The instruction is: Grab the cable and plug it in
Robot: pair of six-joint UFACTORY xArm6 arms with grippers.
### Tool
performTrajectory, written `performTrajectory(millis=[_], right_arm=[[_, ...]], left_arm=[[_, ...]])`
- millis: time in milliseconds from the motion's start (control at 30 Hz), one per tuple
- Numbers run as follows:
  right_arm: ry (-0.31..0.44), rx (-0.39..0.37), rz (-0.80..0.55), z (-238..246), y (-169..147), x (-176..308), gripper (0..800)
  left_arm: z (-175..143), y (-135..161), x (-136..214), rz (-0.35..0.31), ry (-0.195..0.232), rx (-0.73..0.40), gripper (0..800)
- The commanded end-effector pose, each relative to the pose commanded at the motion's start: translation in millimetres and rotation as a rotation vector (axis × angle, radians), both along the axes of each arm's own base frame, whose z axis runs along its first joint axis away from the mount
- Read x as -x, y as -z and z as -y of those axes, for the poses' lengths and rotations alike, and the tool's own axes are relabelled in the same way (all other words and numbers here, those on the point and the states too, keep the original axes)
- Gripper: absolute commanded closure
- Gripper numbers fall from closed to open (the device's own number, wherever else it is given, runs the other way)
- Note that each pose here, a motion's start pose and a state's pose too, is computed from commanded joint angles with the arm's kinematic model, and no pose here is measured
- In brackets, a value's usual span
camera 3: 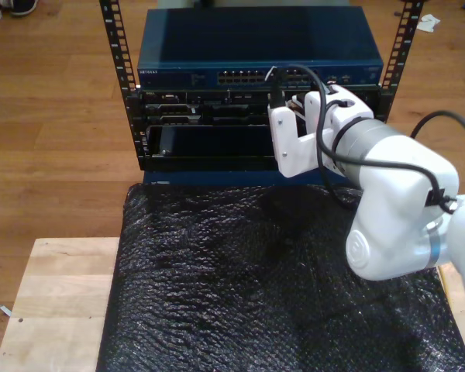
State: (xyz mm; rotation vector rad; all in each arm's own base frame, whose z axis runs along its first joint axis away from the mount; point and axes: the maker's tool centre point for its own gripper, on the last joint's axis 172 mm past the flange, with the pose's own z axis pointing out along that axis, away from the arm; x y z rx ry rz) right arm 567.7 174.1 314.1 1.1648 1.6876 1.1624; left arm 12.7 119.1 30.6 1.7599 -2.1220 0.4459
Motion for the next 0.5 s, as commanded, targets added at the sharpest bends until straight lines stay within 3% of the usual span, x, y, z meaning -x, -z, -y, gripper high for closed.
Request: performTrajectory(millis=[400, 500], right_arm=[[0.011, 0.002, 0.028, -0.3, 21.1, -14.9, 800], [0.015, -0.02, 0.114, -0.7, 2.2, -12.9, 800]], left_arm=[[0.0, 0.0, 0.0, 0.0, 0.0, 0.0, 0], [0.4, -0.1, 0.1, 0.0, 0.0, 0.002, 0]])
